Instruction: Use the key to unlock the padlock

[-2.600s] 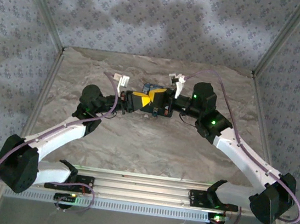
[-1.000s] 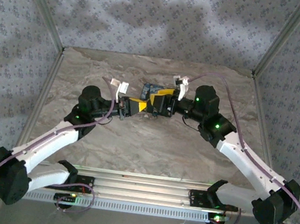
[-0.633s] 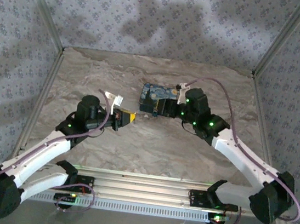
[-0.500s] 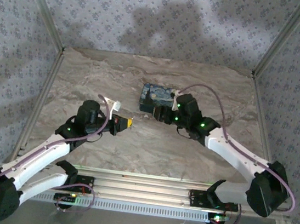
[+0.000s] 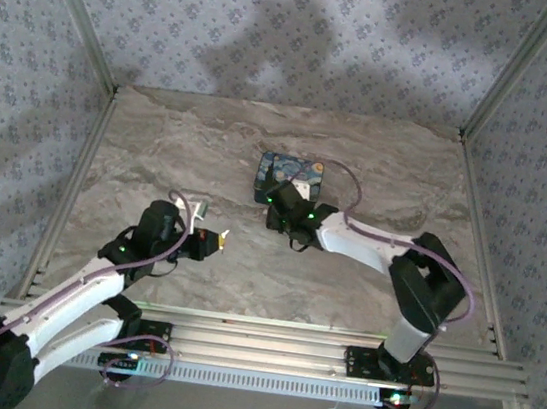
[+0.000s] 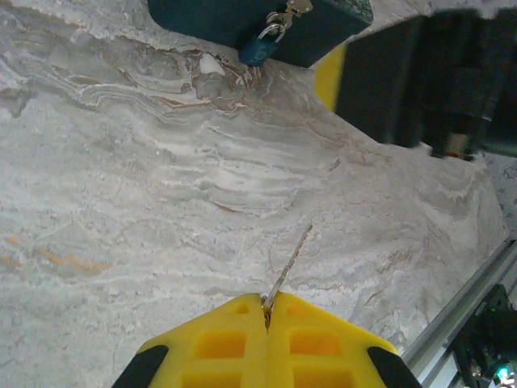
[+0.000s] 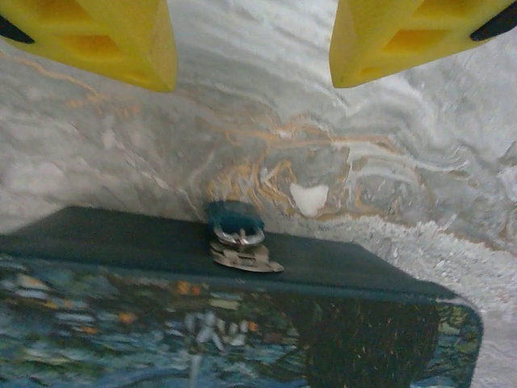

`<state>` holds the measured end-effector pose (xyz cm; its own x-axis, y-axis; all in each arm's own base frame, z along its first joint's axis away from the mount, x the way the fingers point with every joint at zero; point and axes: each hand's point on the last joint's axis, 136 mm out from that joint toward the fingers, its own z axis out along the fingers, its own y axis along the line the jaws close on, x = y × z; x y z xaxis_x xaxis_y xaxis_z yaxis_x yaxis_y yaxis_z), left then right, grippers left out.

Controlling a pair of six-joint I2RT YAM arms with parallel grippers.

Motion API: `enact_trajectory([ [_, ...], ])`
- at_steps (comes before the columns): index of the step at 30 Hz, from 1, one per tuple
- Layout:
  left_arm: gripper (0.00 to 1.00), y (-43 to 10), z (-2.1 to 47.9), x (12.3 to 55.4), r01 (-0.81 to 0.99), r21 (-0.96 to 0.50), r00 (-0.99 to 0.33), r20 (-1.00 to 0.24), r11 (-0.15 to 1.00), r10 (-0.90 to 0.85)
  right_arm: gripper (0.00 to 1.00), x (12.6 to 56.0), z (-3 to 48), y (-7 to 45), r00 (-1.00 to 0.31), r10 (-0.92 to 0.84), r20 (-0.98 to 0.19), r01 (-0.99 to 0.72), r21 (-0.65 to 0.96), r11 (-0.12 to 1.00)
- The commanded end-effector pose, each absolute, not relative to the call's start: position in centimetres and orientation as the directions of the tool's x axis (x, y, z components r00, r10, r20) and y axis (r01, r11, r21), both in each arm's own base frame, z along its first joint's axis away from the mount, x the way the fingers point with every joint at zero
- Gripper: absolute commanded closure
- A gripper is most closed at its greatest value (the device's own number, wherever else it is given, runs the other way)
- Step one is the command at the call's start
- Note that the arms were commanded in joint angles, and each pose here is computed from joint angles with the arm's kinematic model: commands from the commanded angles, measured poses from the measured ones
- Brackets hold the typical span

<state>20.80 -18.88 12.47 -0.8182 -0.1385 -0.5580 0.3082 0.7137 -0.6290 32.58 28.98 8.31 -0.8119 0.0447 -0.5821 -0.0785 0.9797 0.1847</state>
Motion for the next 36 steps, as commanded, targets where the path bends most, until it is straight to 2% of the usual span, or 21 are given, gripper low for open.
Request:
enact_trajectory([
  [1,1.0,-18.1,12.5,20.3,0.263,-0.642,-0.826,-0.535,0.72,-0.175,0.47,34.8,8.2,29.4,-0.774,0.067,-0.63,-0.014,0.122,0.992],
  [11,1.0,-16.7,11.8,18.3,0.214,-0.64,-0.85,-0.495,0.738,-0.182,0.47,36.4,4.3,29.9,-0.773,0.131,-0.62,0.094,0.093,0.991],
  [21,1.0,-16.6,11.5,18.5,0.204,-0.649,-0.848,-0.491,0.733,-0.199,0.47,37.0,3.7,28.7,-0.762,0.138,-0.633,0.128,0.062,0.99],
  [30,1.0,-17.3,11.8,19.2,0.221,-0.634,-0.857,-0.489,0.741,-0.163,0.52,38.6,3.3,28.9,-0.758,0.15,-0.635,0.125,0.085,0.989],
  [36,1.0,-17.6,12.5,18.8,0.242,-0.64,-0.863,-0.486,0.729,-0.14,0.62,39.0,2.8,29.3,-0.772,0.118,-0.625,0.08,0.09,0.993],
])
